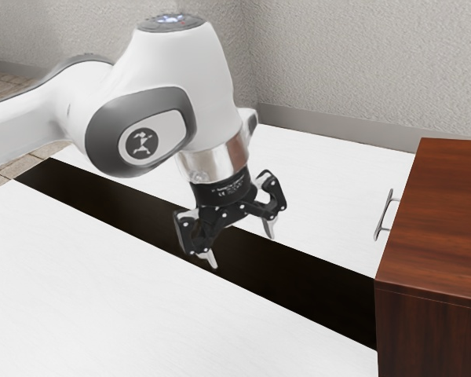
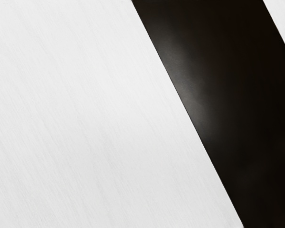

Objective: Pull the drawer handle with one arm to open the drawer

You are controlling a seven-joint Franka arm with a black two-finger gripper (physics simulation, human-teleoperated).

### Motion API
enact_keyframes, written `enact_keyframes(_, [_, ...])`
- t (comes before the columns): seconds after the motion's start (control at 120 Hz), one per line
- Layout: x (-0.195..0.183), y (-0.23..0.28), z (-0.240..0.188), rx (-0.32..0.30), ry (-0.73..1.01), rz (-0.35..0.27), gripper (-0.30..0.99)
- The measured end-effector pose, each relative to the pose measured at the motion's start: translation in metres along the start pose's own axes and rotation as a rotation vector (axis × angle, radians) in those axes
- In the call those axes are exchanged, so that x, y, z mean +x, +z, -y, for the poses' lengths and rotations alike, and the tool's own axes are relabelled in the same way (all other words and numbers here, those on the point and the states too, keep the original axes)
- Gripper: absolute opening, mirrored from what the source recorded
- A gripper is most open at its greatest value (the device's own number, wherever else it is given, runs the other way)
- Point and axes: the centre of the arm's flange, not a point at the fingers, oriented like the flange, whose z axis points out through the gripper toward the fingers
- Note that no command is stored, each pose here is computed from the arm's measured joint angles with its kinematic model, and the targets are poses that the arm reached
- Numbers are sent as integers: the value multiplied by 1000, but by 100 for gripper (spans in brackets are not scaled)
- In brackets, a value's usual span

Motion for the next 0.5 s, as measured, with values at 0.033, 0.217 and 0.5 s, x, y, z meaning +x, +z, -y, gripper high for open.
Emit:
enact_keyframes(0.033, [4, 3, -2, -2, 30, -7, 69])
enact_keyframes(0.217, [27, 18, -16, -41, 198, -42, 69])
enact_keyframes(0.5, [64, 26, -58, -86, 375, -90, 69])
